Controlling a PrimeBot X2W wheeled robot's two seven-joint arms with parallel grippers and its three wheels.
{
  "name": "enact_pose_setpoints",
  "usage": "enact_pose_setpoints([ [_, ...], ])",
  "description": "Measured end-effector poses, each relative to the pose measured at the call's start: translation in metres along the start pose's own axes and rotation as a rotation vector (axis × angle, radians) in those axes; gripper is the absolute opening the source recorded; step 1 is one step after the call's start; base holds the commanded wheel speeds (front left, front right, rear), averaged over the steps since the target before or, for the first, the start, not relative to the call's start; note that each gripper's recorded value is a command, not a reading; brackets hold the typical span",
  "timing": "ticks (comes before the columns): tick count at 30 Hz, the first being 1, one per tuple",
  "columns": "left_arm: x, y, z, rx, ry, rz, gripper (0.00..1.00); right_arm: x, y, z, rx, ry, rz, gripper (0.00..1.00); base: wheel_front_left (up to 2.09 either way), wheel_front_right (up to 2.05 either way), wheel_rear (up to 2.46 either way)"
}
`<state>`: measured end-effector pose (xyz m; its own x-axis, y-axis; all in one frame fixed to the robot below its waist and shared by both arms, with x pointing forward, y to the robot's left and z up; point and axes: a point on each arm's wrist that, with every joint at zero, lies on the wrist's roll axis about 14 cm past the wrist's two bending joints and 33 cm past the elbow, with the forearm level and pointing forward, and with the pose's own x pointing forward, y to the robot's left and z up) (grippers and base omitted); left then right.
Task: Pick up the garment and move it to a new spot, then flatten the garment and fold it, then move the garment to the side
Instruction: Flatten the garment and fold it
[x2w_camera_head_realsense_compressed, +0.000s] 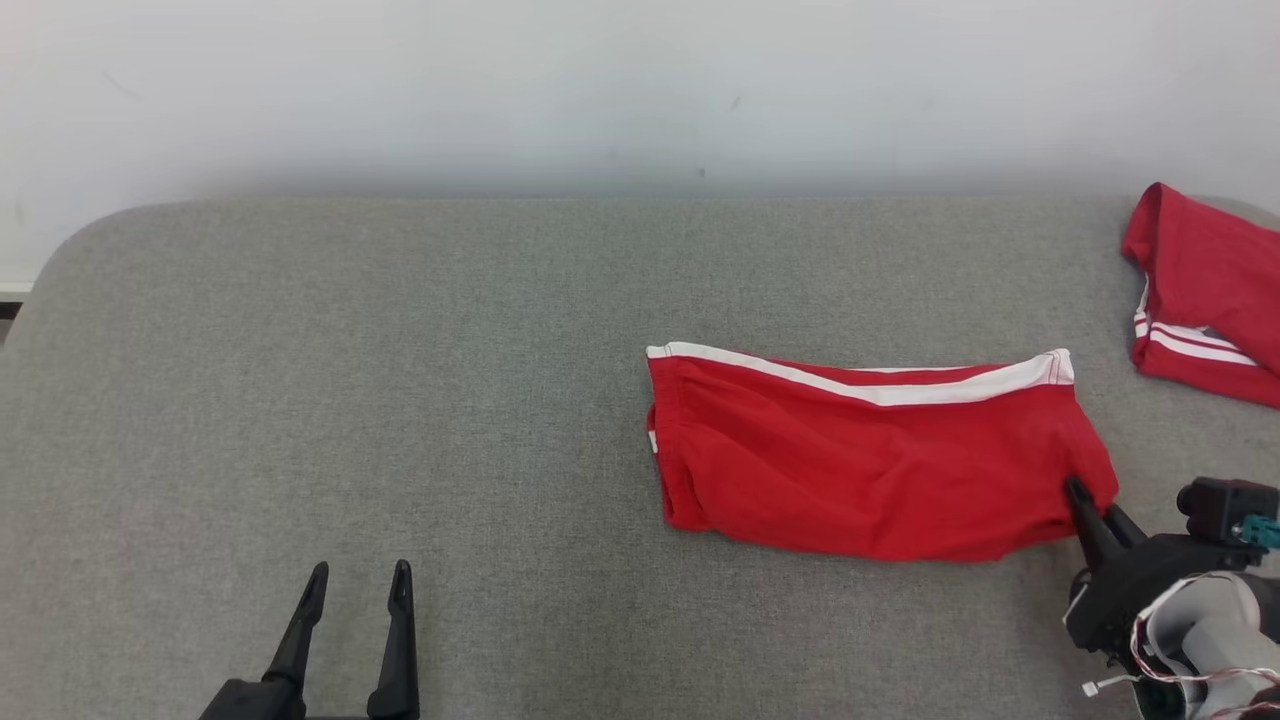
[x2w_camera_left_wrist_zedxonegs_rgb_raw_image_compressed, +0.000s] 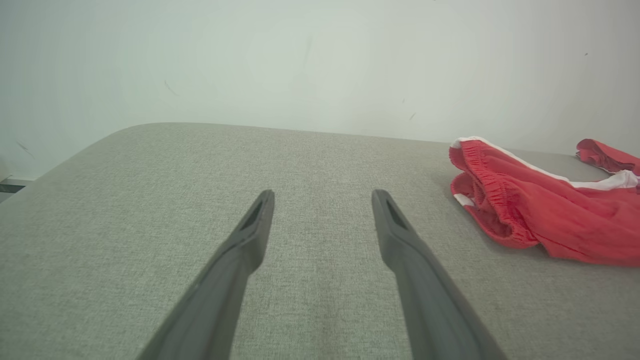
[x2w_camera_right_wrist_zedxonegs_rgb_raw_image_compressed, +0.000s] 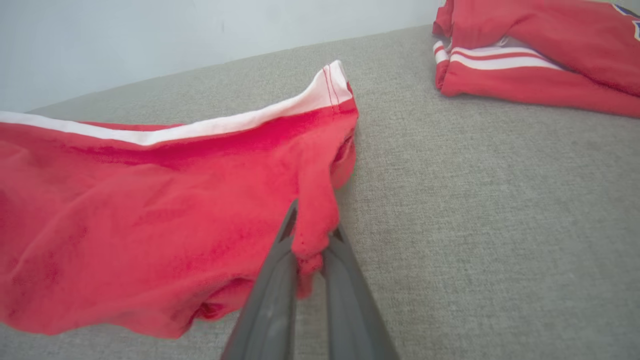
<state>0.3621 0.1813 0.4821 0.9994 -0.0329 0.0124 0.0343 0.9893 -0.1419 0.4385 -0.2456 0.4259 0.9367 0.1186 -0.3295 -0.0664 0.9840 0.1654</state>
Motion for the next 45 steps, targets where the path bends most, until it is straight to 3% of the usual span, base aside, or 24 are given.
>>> enact_pose_setpoints([
  [12, -0.012, 0.006, 0.006, -0.006, -0.018, 0.029, 1.0, 0.009, 0.091, 0.052, -0.022, -0.182, 0.233, 0.0, 0.0, 0.0, 0.0],
  [19, -0.016, 0.007, 0.009, -0.008, -0.028, 0.033, 1.0, 0.001, 0.155, 0.057, 0.004, -0.222, 0.385, 0.0, 0.0, 0.0, 0.0],
  [26, -0.017, 0.008, 0.008, -0.014, -0.024, 0.038, 1.0, -0.001, 0.21, 0.037, 0.021, -0.151, 0.495, 0.0, 0.0, 0.0, 0.0],
  [44, -0.016, 0.014, 0.003, -0.038, -0.01, 0.073, 1.0, 0.014, 0.251, -0.022, 0.027, 0.02, 0.519, 0.0, 0.0, 0.0, 0.0],
  [45, -0.016, 0.014, 0.003, -0.039, -0.009, 0.074, 1.0, 0.015, 0.252, -0.023, 0.027, 0.023, 0.518, 0.1, 0.0, 0.0, 0.0],
])
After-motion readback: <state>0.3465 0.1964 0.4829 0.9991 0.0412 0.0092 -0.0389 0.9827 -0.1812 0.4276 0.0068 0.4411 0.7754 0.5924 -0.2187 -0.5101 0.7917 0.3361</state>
